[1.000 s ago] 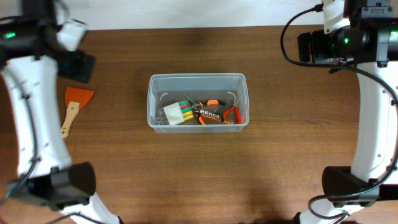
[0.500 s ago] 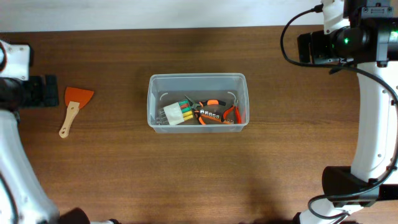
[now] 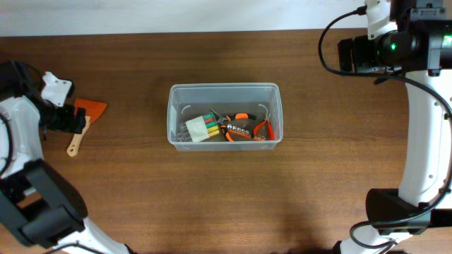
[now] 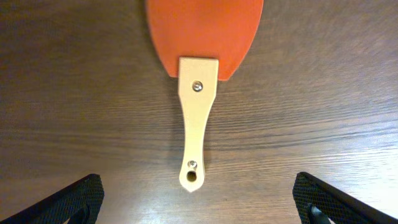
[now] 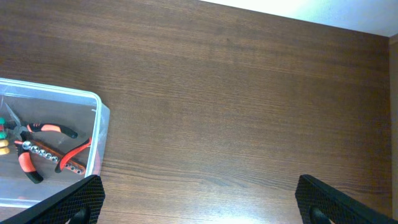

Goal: Pack container
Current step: 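Lower the left gripper and grasp the scraper's wooden handle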

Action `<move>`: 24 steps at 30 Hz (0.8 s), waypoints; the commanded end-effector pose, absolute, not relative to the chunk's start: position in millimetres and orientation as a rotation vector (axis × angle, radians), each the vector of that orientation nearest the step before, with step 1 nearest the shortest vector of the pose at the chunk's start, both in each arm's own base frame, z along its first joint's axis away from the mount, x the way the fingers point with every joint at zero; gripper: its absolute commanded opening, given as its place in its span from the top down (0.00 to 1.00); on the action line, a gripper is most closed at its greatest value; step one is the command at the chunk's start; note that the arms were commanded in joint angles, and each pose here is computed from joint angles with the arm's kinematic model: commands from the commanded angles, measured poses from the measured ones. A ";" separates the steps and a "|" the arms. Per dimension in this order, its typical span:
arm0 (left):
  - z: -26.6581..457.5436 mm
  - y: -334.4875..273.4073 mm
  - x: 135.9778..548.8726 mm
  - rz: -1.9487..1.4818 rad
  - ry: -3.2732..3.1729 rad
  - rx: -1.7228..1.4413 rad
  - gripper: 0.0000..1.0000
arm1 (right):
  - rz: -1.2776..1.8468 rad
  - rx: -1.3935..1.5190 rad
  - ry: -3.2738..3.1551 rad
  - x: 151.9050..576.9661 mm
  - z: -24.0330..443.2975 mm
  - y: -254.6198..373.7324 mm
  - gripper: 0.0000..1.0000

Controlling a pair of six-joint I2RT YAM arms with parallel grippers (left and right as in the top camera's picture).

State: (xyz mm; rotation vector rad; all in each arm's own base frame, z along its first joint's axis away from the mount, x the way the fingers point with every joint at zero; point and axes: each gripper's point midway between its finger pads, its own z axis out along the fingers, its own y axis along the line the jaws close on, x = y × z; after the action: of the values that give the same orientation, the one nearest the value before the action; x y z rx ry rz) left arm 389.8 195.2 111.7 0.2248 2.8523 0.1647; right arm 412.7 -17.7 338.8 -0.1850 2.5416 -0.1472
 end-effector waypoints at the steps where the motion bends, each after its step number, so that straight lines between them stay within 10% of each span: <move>1: 74.0 199.0 387.8 0.135 2.926 0.330 0.01 | -0.161 -0.161 2.549 412.4 337.9 -22.8 0.01; 24: -3.4 202.9 374.3 0.067 3.102 0.331 0.01 | -0.160 -0.162 2.562 409.6 336.1 -22.8 0.01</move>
State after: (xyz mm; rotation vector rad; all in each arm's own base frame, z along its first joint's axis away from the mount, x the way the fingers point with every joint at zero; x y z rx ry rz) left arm 377.4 201.3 5.5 0.3167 3.0822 0.0723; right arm 409.0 -17.6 336.3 -0.1870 2.5594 -0.1456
